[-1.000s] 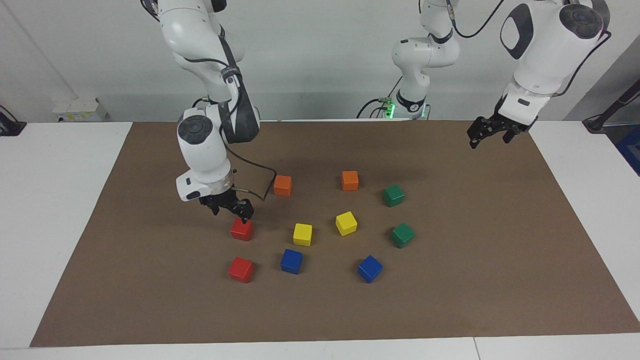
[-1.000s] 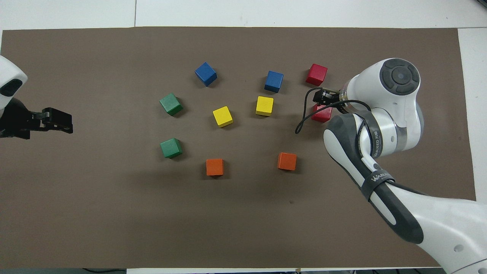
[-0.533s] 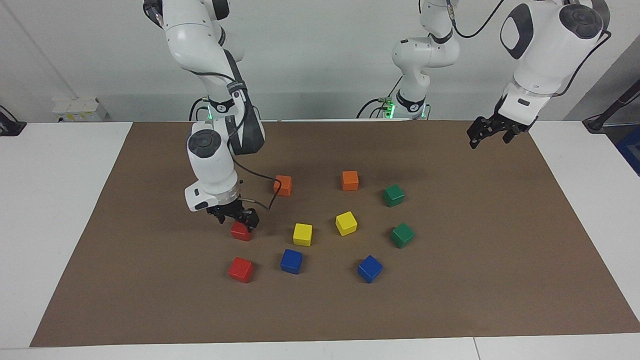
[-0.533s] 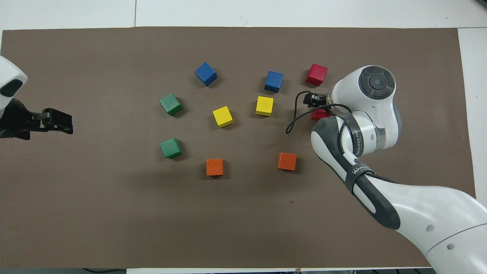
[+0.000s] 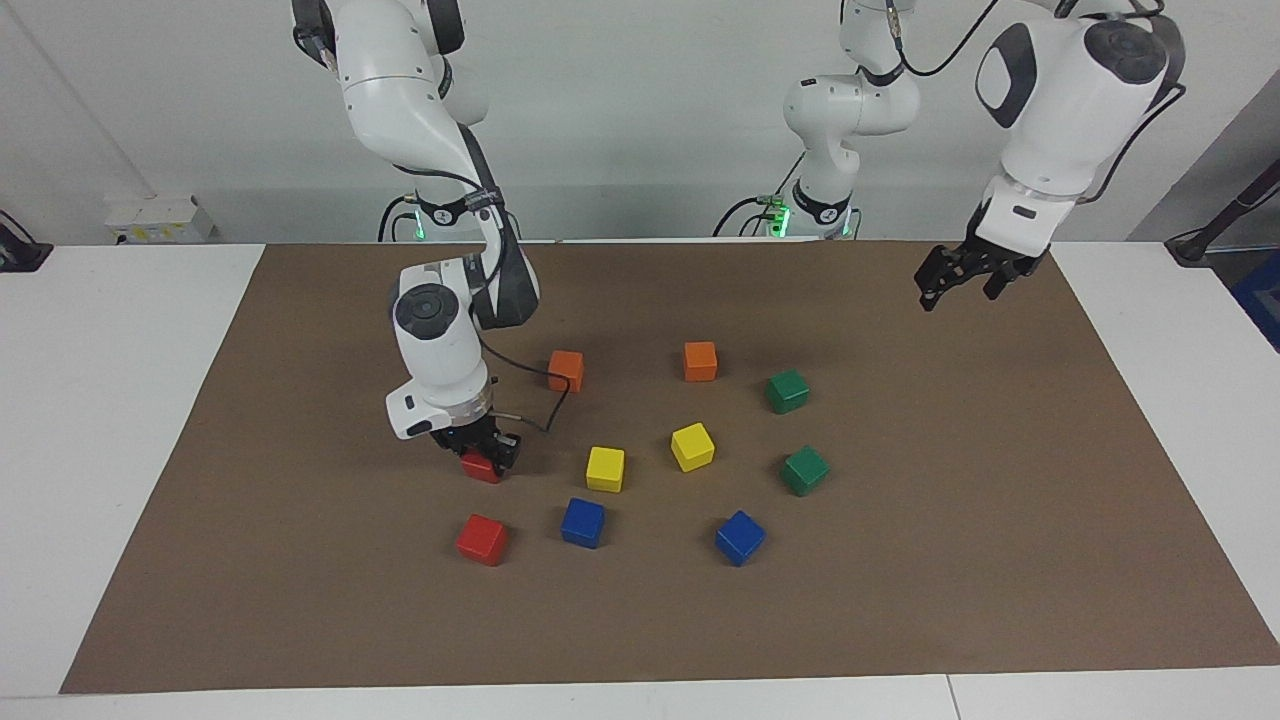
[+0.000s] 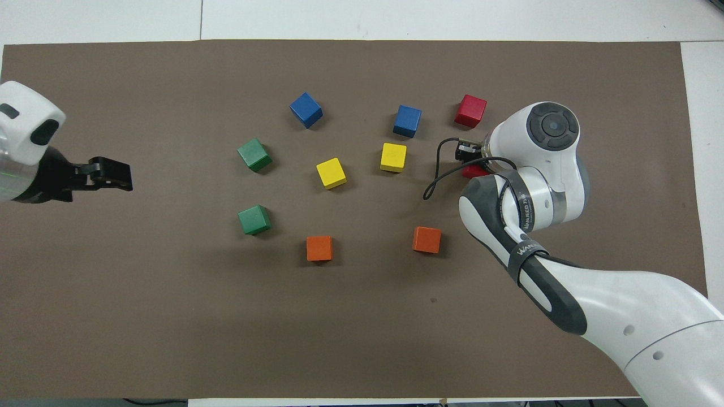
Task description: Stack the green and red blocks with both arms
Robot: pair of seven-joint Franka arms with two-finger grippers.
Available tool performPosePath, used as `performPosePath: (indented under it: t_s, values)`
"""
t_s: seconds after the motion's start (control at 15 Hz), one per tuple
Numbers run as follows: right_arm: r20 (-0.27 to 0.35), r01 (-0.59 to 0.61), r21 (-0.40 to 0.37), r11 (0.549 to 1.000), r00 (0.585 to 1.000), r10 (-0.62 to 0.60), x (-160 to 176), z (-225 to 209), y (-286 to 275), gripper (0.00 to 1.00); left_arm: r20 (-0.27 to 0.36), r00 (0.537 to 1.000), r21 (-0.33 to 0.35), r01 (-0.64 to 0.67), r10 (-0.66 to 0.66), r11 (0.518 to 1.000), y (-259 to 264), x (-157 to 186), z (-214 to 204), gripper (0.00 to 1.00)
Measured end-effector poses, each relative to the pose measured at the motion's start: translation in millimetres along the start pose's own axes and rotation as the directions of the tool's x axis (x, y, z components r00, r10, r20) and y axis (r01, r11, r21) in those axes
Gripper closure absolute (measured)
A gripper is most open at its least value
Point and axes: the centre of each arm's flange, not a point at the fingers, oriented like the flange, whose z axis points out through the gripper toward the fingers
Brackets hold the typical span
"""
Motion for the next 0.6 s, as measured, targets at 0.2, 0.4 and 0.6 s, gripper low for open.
performPosePath:
  t_s: [0.2, 0.4, 0.6]
  values:
    - [0.005, 0.034, -0.006, 0.999, 0.999, -0.034, 2, 0, 4, 0.45, -0.005, 1.000, -0.015, 0.031, -0.031, 0.999, 58, 11, 63, 0.00]
    - [0.006, 0.146, -0.011, 0.989, 0.989, -0.146, 21, -18, 35, 0.45, 0.006, 0.999, -0.015, 0.048, -0.048, 0.999, 81, 17, 117, 0.00]
    - [0.002, 0.251, -0.015, 0.968, 0.968, -0.251, 49, -51, 102, 0.45, 0.006, 0.997, -0.015, 0.079, -0.079, 0.997, 93, 9, 159, 0.00]
